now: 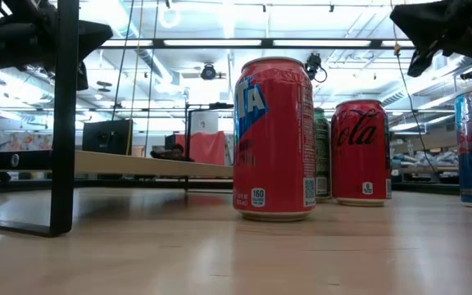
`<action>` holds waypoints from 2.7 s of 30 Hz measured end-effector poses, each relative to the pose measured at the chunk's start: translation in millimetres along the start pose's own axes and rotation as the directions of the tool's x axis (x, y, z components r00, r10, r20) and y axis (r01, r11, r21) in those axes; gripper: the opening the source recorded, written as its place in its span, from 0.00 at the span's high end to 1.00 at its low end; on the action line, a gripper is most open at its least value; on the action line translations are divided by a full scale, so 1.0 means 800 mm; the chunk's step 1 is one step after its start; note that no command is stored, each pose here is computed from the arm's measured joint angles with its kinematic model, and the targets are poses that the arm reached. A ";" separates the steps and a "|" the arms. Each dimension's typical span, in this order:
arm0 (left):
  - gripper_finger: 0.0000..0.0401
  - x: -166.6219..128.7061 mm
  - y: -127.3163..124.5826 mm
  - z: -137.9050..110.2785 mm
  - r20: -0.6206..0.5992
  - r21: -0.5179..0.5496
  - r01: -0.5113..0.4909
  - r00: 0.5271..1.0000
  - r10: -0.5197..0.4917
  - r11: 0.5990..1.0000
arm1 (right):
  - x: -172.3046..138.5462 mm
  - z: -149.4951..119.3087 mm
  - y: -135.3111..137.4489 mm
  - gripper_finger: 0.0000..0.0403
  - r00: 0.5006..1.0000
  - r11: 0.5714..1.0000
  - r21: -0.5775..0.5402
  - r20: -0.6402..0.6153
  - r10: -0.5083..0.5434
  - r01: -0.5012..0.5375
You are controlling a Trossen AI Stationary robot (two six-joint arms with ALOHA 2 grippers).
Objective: Place canned beverage on shelf
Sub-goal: Put the orange soda can on the shelf
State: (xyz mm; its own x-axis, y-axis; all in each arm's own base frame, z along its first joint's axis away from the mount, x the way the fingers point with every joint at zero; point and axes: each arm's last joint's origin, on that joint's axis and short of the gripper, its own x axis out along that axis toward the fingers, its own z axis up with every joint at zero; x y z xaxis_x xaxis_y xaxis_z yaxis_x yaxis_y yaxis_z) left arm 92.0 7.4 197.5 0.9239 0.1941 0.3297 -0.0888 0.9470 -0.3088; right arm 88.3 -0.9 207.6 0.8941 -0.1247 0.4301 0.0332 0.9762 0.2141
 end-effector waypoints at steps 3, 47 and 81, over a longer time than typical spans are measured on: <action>0.89 0.000 0.002 0.001 0.019 0.002 -0.050 0.999 0.050 0.999 | 0.000 0.001 -0.002 0.86 0.998 0.998 0.006 0.017 -0.066 0.066; 0.82 0.043 -0.023 0.050 -0.183 0.194 -0.128 0.969 0.164 0.973 | 0.120 0.025 0.017 0.86 0.852 0.950 -0.158 -0.422 -0.311 0.269; 0.65 0.087 -0.052 0.041 -0.412 0.276 -0.062 0.894 0.176 0.959 | 0.314 -0.060 0.140 0.46 0.184 0.926 -0.287 -0.952 -0.246 -0.245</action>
State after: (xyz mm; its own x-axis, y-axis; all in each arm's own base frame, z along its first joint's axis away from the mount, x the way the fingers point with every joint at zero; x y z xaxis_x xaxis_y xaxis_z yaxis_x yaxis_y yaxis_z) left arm 147.6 -10.0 262.8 0.9637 0.2347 -0.1271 -0.2448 0.9670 -0.0704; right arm 338.4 86.0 297.4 0.5809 -0.0948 -0.8084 -0.0598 0.9855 -0.1585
